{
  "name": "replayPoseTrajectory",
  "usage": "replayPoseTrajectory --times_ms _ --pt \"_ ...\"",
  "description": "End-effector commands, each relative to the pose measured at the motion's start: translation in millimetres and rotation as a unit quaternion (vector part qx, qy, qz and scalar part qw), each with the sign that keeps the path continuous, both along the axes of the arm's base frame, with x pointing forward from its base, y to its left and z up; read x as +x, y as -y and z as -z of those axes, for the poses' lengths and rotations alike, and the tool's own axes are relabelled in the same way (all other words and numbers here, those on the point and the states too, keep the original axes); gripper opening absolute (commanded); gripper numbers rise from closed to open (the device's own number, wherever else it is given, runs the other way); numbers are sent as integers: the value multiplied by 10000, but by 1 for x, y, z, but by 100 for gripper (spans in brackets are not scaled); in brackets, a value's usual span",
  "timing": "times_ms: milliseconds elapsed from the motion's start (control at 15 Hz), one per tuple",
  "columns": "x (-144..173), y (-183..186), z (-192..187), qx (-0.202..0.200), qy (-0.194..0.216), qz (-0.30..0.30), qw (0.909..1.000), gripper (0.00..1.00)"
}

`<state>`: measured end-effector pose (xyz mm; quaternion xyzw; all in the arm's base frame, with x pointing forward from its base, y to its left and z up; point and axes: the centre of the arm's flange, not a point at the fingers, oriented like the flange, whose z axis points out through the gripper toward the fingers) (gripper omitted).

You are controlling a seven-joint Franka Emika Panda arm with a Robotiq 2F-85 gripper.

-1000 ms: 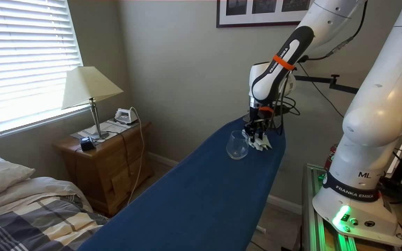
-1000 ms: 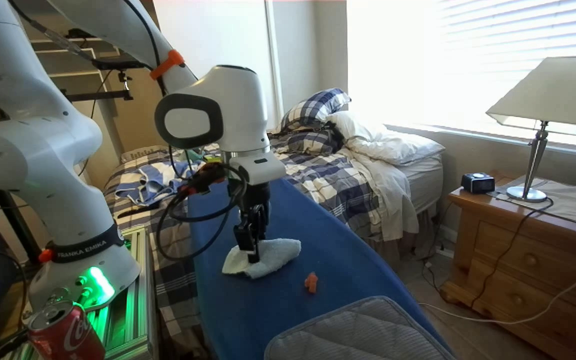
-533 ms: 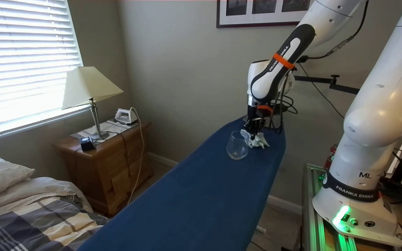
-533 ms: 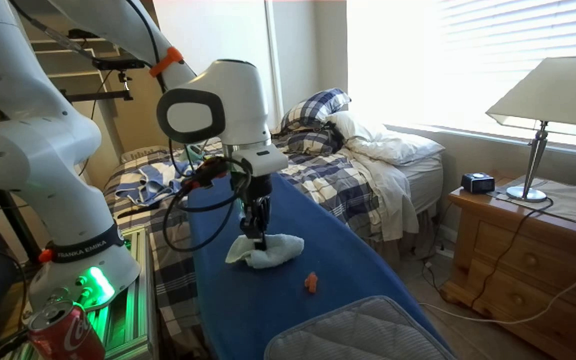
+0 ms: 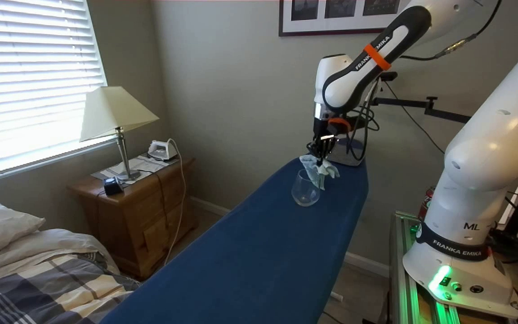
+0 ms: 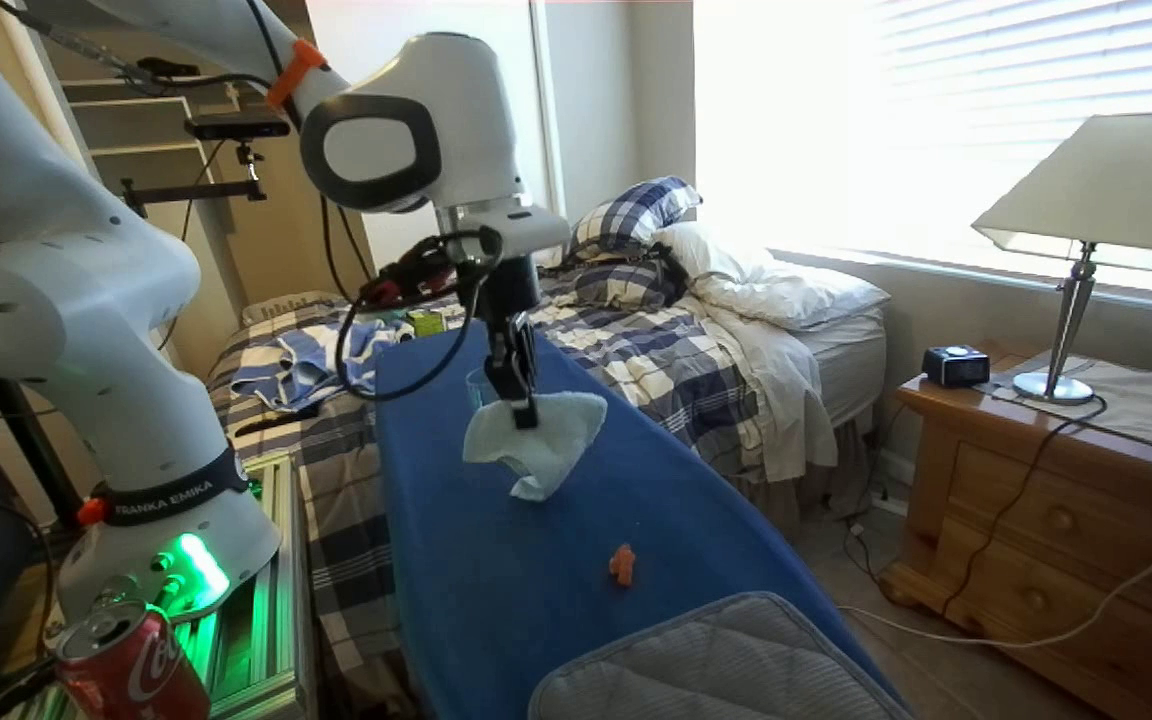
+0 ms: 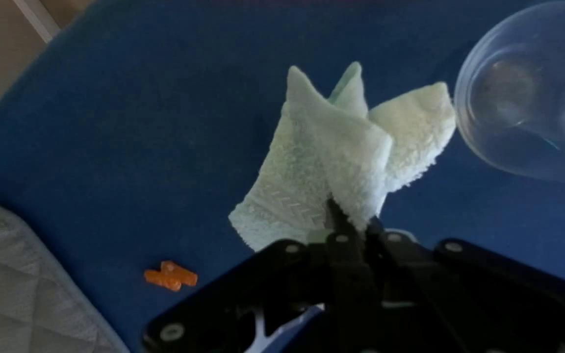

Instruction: Put the small blue towel inside the glass cup

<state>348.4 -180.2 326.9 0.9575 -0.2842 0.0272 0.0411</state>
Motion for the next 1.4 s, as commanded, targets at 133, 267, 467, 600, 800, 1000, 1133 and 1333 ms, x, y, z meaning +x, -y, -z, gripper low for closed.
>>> replayPoseTrajectory --times_ms 133,267,467,600,800,1000,1133,1333 --pt "3 -25 -82 -253 437 -251 9984 2" --pt "4 -37 -106 -257 551 -360 9975 2" --pt "3 -60 -131 -87 530 -560 9970 2" --pt "3 -77 -139 123 457 -702 9964 2" --pt "9 -96 -136 436 327 -826 9951 2" --pt "14 -105 -121 690 61 -812 9943 2" --pt "13 -107 -112 738 -116 -779 9942 2" --pt "11 -103 -95 714 -360 -689 9944 2"
